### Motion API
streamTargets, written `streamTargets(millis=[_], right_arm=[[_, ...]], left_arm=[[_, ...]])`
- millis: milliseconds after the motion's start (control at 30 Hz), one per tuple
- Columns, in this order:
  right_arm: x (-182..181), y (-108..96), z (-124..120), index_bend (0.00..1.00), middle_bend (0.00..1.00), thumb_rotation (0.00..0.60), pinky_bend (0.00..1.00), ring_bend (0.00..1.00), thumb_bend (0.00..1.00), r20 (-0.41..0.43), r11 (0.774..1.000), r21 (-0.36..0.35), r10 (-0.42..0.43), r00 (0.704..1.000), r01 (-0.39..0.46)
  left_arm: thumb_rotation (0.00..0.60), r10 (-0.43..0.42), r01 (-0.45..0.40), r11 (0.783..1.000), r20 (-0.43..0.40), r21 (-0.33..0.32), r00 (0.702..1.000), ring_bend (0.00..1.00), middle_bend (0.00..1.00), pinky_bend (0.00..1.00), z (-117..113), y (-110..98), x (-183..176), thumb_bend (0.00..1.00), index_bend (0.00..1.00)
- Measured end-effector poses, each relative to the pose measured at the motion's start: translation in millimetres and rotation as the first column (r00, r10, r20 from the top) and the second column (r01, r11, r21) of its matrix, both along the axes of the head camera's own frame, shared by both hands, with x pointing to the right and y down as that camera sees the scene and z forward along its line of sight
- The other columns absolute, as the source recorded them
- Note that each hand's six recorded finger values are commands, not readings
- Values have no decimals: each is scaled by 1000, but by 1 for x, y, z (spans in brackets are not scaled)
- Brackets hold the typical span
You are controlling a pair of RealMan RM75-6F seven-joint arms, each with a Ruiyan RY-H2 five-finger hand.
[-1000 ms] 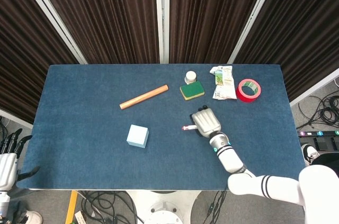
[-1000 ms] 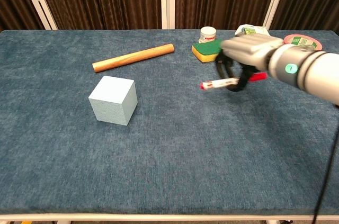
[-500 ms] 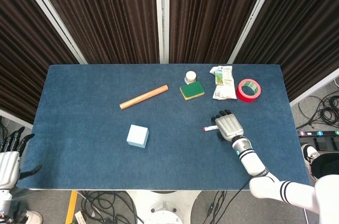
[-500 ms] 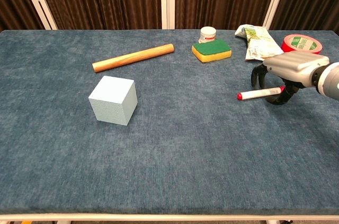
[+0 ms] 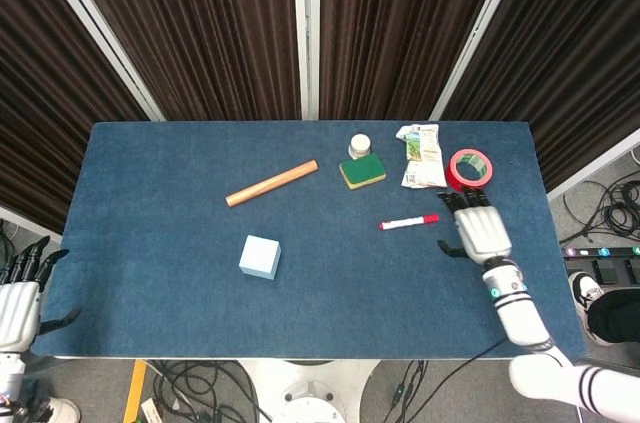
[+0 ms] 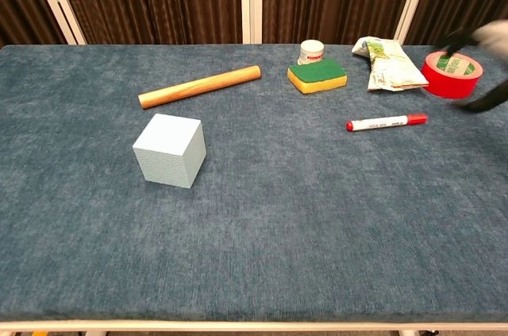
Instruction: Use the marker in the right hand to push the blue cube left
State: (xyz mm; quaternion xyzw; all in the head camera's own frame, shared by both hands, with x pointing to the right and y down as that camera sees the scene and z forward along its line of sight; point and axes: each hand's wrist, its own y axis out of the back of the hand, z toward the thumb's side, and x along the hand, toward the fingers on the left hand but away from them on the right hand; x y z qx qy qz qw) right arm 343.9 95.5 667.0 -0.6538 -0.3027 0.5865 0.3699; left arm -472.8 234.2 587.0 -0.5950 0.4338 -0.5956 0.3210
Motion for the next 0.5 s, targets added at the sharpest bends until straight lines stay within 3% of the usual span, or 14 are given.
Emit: streamTargets(millis=[267, 500], right_arm=[[81, 48, -78, 41, 69, 462, 0, 0, 181, 65, 980, 126, 148, 987, -156], [110, 94, -117, 38, 69, 461, 0, 0, 180, 106, 963, 147, 210, 972, -225]], left_arm=[[600, 11, -11, 1000, 1, 2, 1000, 64, 144, 121, 3, -7, 5, 46, 235], [600, 14, -14, 1000, -2, 4, 1000, 64, 144, 121, 1, -10, 9, 46, 235]])
